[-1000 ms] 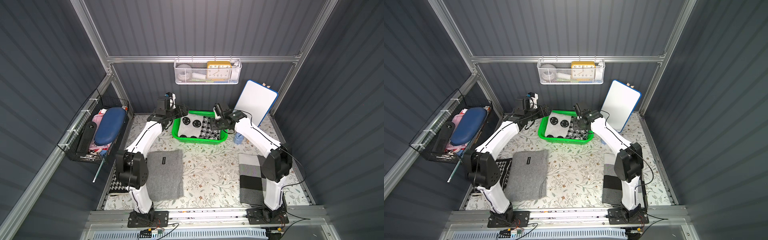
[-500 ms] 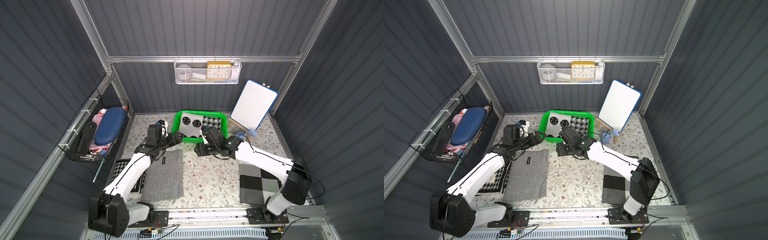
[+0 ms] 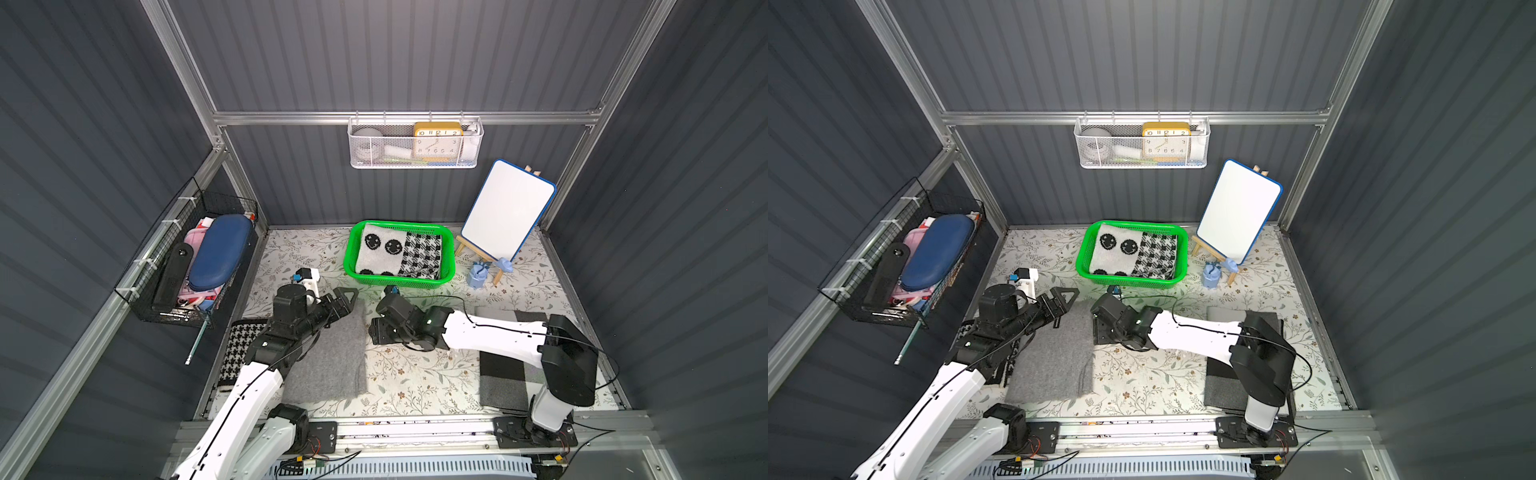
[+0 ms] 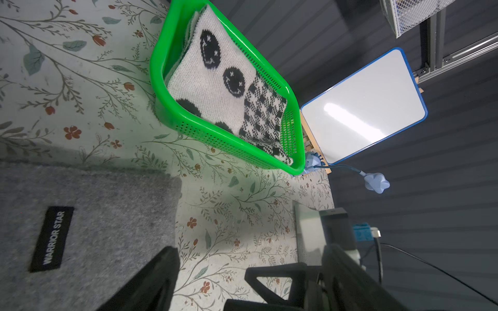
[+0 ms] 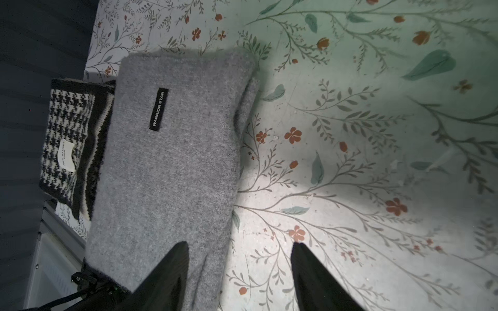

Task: Put the folded scarf in the basket
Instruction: Adjust the scarf at the center of the board.

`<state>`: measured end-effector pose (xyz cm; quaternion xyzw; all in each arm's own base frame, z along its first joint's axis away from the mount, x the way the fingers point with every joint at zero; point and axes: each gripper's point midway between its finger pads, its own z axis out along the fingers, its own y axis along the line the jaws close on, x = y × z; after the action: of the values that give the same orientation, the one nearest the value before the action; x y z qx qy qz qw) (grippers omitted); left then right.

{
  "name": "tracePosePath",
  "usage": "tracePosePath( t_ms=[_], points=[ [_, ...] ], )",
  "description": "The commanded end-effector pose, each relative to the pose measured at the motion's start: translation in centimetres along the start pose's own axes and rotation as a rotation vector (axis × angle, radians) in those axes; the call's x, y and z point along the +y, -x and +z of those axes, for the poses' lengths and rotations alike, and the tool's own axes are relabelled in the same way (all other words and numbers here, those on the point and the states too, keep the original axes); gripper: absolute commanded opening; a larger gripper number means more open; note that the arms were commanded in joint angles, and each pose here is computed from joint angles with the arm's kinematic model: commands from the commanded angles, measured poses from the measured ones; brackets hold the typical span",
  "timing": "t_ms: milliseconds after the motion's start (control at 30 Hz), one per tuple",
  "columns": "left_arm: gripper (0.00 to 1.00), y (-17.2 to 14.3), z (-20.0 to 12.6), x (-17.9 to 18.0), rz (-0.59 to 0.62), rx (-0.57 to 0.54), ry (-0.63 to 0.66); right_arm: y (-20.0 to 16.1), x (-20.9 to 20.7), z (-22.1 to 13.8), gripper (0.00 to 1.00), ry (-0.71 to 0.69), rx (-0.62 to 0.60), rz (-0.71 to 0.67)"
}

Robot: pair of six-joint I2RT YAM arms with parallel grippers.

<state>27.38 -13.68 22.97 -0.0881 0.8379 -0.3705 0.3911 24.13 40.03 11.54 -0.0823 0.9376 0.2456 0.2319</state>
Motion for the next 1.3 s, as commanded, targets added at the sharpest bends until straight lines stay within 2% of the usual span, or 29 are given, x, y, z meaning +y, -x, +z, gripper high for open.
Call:
tracePosePath(
  t_ms=[0,267,567,933,1100,1167,1233,1267],
  points=[
    [0.88,-0.1,-1.1,0.5,-0.043,-0.036,0.020,0.3,0.9,0.9,0.66,0.008,-0.032,0.028],
    [0.88,-1.4,-1.4,1.5,-0.076,-0.033,0.024,0.1,1.0,3.5,0.68,-0.001,-0.036,0.091],
    [0.89,-0.6,-2.5,1.5,-0.086,-0.093,0.038,0.2,2.2,6.4,0.70,0.034,-0.030,0.120],
    [0.89,-0.9,-2.9,1.8,-0.101,-0.096,0.045,1.6,0.8,10.6,0.67,0.011,-0.003,0.173],
    [0.89,-1.3,-2.5,2.3,-0.107,-0.080,0.058,1.8,0.8,11.1,0.41,0.020,-0.013,0.162],
    [0.89,-1.6,-2.2,2.5,-0.110,-0.068,0.058,2.1,0.8,11.0,0.24,0.024,-0.026,0.157],
    [0.89,-1.7,-2.0,2.4,-0.100,-0.059,0.052,2.3,0.6,10.7,0.01,0.020,-0.037,0.144],
    [0.89,-1.7,-1.9,2.3,-0.098,-0.054,0.047,2.4,0.4,10.4,0.00,0.013,-0.045,0.141]
  ],
)
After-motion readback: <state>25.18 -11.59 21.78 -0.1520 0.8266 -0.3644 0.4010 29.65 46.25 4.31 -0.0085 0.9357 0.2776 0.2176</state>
